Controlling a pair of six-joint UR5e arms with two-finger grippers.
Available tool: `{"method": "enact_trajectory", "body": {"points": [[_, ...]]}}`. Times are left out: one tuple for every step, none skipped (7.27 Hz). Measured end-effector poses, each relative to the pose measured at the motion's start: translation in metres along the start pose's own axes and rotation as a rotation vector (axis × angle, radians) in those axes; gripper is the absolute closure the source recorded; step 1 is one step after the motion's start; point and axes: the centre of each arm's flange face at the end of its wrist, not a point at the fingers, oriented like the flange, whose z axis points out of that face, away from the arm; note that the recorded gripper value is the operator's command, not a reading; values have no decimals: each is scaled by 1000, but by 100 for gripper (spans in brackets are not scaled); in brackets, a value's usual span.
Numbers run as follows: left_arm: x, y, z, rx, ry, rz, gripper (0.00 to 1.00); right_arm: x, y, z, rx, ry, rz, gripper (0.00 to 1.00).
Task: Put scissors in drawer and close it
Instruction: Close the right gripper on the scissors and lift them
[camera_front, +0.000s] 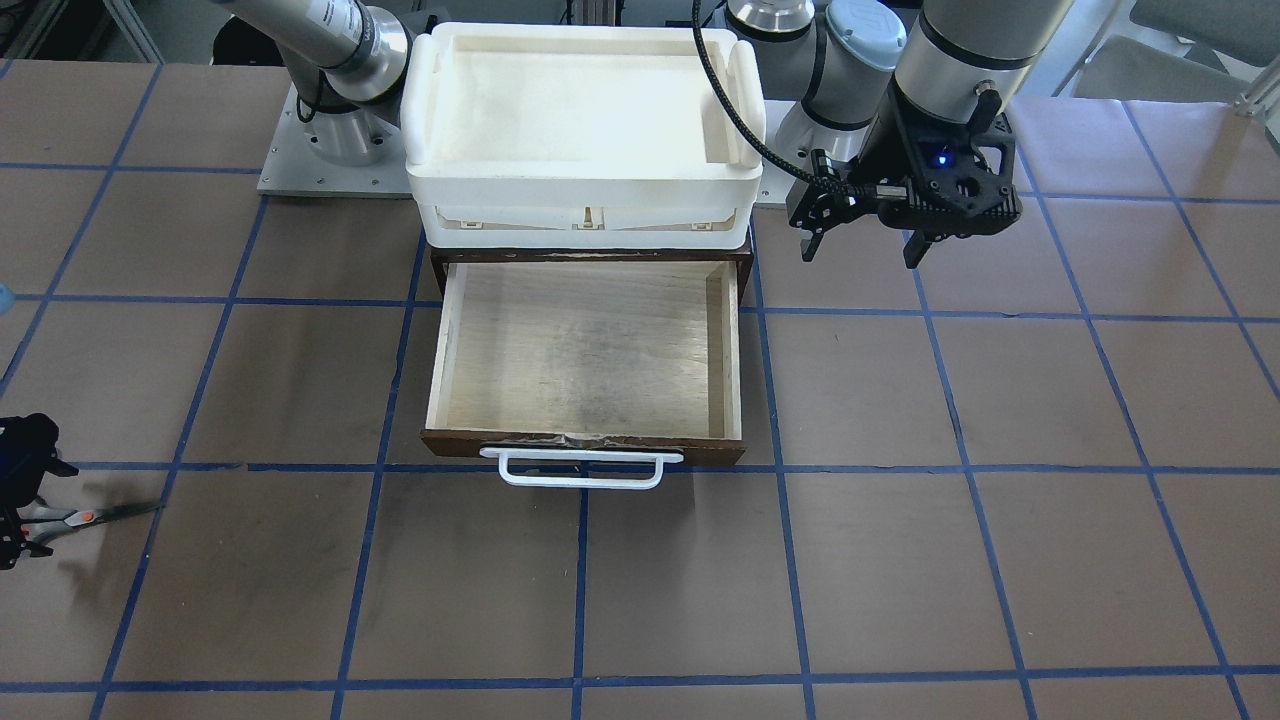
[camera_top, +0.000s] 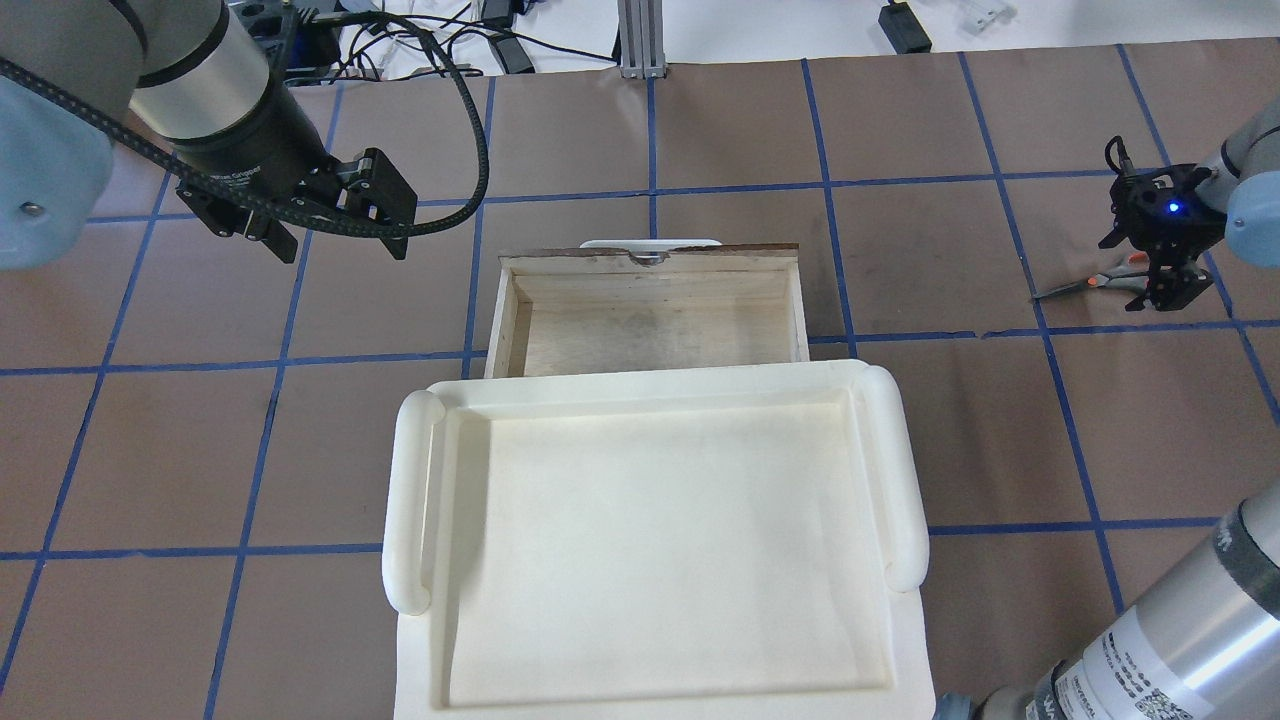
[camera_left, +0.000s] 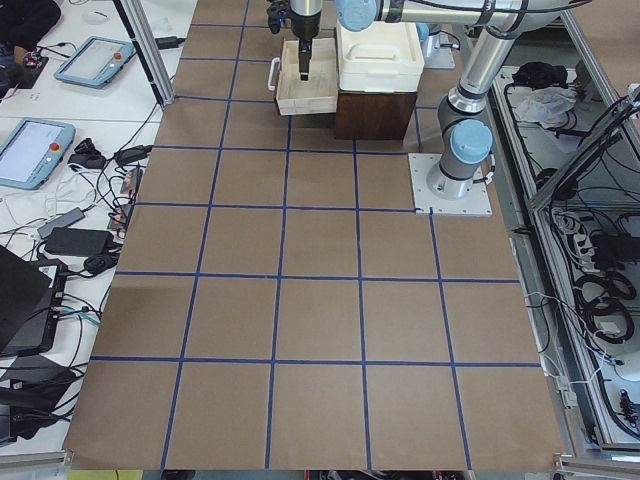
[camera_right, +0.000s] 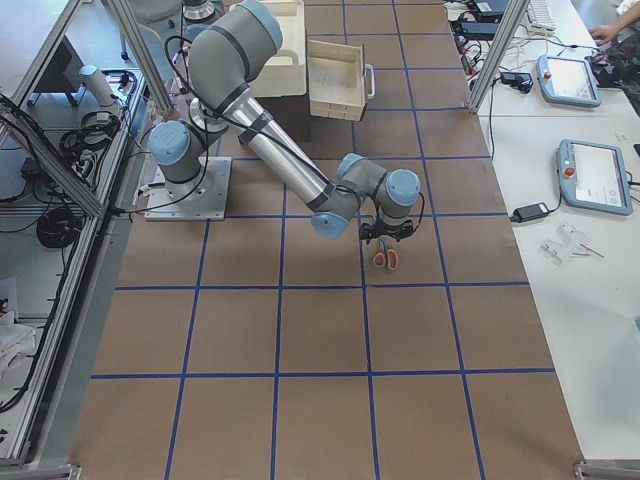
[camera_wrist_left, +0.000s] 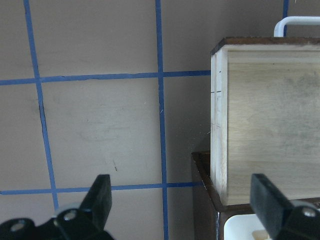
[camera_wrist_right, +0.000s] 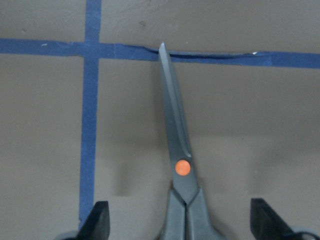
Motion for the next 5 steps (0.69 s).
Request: {"method": "enact_trajectory", "body": {"points": [[0, 0, 0, 0, 0, 0, 0, 2, 0, 2, -9, 2, -4, 8], [0, 0, 0, 0, 0, 1, 0, 3, 2, 4, -25, 8, -6, 16], [0, 0, 0, 0, 0, 0, 0, 4, 3, 4, -41, 14, -8, 23], [0, 0, 0, 0, 0, 0, 0, 3, 3, 6, -44, 16, -8, 28], [0, 0, 0, 0, 0, 0, 0, 3, 2, 7, -43, 15, -8, 46]]}}
